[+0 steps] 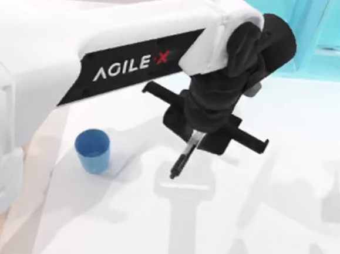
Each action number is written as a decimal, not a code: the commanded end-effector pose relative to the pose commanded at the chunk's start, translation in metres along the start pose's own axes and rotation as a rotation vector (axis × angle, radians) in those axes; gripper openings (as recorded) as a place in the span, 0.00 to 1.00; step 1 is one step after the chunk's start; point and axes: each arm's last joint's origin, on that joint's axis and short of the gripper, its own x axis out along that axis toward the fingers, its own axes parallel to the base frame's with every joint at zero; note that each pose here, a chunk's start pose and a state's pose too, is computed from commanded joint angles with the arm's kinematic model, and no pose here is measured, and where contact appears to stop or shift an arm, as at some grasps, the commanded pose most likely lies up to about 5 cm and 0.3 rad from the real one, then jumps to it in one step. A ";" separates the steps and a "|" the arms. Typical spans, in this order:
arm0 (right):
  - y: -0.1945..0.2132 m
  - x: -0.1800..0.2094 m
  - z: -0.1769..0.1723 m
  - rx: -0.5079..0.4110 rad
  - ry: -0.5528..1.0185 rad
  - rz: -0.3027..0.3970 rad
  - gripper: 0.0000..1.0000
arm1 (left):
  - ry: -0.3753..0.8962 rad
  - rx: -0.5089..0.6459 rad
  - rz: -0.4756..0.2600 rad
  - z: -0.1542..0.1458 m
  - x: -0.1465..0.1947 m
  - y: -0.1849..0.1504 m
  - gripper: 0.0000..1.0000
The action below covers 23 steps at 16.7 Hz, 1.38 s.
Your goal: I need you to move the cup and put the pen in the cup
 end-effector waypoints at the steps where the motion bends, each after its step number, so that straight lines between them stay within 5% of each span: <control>1: 0.000 0.000 0.000 0.000 0.000 0.000 1.00 | 0.000 0.000 0.000 0.000 0.000 0.000 0.00; 6: 0.000 0.000 0.000 0.000 0.000 0.000 1.00 | -0.020 0.005 -0.005 0.002 0.002 0.004 0.00; 11: 0.000 0.000 0.000 0.000 0.000 0.000 1.00 | -0.174 0.032 -0.030 -0.003 0.009 0.025 0.00; 17: 0.000 0.000 0.000 0.000 0.000 0.000 1.00 | -0.543 0.003 -0.043 -0.037 0.014 0.074 0.00; 23: 0.000 0.000 0.000 0.000 0.000 0.000 1.00 | -0.987 -0.074 0.003 -0.110 0.016 0.116 0.00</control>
